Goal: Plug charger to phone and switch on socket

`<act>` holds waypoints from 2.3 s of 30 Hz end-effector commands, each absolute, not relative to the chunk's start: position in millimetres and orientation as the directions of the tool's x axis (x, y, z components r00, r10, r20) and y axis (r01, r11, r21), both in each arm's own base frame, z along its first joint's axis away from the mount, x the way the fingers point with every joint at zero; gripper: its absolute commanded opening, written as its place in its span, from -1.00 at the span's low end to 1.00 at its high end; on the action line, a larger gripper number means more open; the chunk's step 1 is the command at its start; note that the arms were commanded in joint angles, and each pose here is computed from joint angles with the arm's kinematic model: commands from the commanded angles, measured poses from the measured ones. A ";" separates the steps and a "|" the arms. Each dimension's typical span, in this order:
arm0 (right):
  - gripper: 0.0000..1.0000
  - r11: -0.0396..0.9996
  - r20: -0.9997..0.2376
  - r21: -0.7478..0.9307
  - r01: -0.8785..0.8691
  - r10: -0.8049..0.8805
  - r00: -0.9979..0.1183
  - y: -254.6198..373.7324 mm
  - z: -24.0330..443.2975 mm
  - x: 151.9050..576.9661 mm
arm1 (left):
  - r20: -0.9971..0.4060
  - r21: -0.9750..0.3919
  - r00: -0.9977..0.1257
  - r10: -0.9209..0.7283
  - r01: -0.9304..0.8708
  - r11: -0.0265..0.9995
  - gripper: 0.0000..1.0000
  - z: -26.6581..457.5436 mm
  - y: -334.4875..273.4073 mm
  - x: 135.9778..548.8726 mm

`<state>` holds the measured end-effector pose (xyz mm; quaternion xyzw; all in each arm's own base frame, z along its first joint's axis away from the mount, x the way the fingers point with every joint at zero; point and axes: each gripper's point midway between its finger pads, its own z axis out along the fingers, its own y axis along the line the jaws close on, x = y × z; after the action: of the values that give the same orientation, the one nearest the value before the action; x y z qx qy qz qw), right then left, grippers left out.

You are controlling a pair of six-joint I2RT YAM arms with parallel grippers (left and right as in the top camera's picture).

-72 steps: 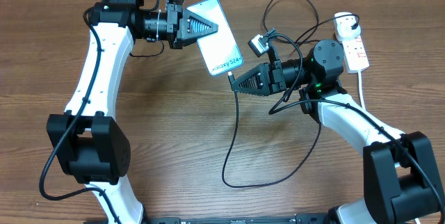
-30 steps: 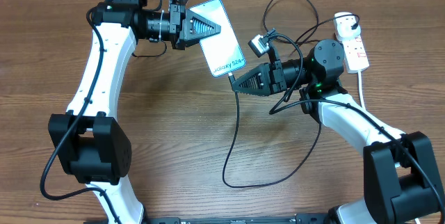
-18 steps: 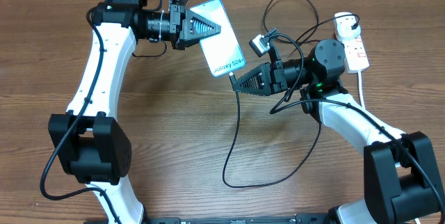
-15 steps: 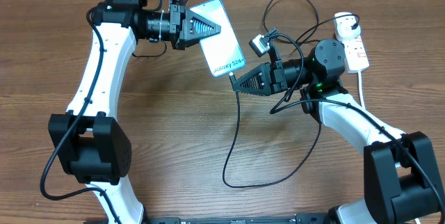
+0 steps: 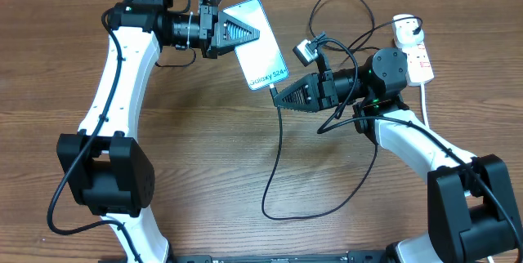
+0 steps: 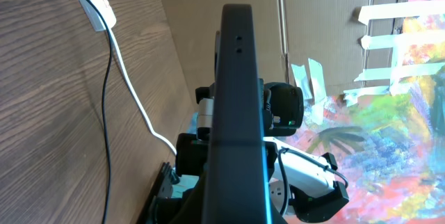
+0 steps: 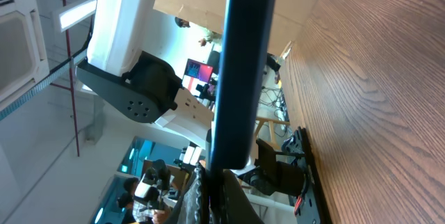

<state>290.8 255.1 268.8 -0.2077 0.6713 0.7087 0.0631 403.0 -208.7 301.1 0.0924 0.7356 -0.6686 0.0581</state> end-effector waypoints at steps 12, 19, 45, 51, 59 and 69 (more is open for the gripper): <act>-0.93 -0.097 -0.418 0.908 -0.407 -0.172 -0.892 253.0 284.5 292.8 | -0.184 -0.981 -0.980 0.071 0.188 0.056 -0.92 309.2 -210.8 398.1; -0.93 -0.097 -0.418 0.909 -0.406 -0.172 -0.892 253.0 284.5 292.8 | -0.184 -0.981 -0.980 0.071 0.188 0.055 -0.92 309.3 -210.8 398.0; -0.93 -0.085 -0.370 0.929 -0.361 -0.160 -0.915 253.7 283.6 296.3 | -0.210 -0.977 -0.974 0.084 0.212 0.021 -0.92 314.4 -211.6 394.7; -0.93 -0.080 -0.345 0.939 -0.336 -0.160 -0.925 253.1 283.6 296.8 | -0.210 -0.977 -0.974 0.084 0.213 0.020 -0.92 314.4 -211.8 394.7; -0.93 -0.075 -0.317 0.948 -0.308 -0.165 -0.934 253.0 283.5 296.3 | -0.235 -0.971 -0.968 0.085 0.238 0.019 -0.92 314.3 -211.8 394.7; -0.93 -0.075 -0.319 0.947 -0.311 -0.160 -0.934 253.2 283.8 297.1 | -0.228 -0.973 -0.970 0.086 0.231 0.019 -0.92 313.4 -211.9 392.8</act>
<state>291.6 255.3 266.8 -0.1704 0.6821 0.7107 0.0254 402.3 -208.7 301.1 0.0937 0.7351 -0.6689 0.0584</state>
